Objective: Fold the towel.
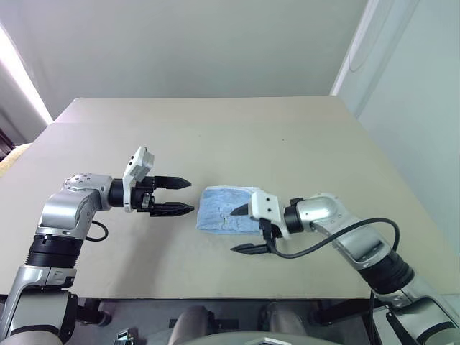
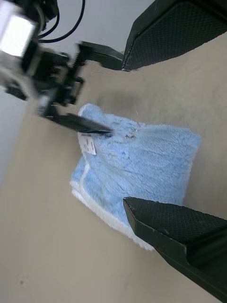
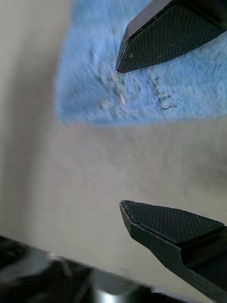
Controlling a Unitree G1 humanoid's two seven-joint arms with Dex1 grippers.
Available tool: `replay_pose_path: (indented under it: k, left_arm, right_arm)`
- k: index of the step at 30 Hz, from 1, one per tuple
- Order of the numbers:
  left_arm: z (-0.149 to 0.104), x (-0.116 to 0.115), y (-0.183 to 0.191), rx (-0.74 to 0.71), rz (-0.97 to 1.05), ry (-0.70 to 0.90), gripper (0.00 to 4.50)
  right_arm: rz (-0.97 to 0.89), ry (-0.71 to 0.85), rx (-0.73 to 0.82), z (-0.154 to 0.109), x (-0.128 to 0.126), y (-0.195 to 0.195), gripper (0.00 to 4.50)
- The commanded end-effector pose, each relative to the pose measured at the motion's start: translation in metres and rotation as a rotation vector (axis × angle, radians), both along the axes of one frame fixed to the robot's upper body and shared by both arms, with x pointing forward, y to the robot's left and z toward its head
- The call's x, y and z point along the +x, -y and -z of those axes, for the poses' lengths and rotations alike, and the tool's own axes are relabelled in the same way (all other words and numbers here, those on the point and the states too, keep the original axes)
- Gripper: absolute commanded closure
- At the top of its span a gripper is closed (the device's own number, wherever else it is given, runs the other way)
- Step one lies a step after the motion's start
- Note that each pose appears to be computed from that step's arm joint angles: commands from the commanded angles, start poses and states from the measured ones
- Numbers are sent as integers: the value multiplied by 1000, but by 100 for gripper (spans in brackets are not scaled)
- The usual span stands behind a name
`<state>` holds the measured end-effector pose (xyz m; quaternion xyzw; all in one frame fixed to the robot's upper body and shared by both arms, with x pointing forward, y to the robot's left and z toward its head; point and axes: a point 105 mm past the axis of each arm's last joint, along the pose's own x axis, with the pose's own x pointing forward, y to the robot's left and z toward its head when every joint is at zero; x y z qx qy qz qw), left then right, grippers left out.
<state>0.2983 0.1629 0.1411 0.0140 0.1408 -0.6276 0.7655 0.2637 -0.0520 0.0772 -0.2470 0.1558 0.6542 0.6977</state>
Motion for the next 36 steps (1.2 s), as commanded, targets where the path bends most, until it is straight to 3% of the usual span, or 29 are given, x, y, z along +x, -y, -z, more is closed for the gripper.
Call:
replay_pose_path:
  k: [1, 16, 22, 29, 31, 36]
  left_arm:
    - [-9, 0, 3, 1, 5, 56, 1]
    - [-4, 7, 8, 21, -18, 70, 1]
    - [-4, 9, 10, 19, -25, 75, 0]
    - [-3, 13, 11, 25, -34, 74, 0]
    - [-3, 13, 11, 26, -35, 74, 0]
    - [-1, 11, 10, 23, -32, 61, 0]
  right_arm:
    - [-17, 82, -21, -1, 9, -5, 0]
    - [98, 223, -149, 24, 44, 9, 0]
    - [93, 239, -186, 27, 46, 9, 187]
    - [145, 213, -188, 24, 53, 10, 436]
    - [157, 197, -159, 20, 54, 8, 449]
    - [198, -166, 421, -82, 41, -13, 449]
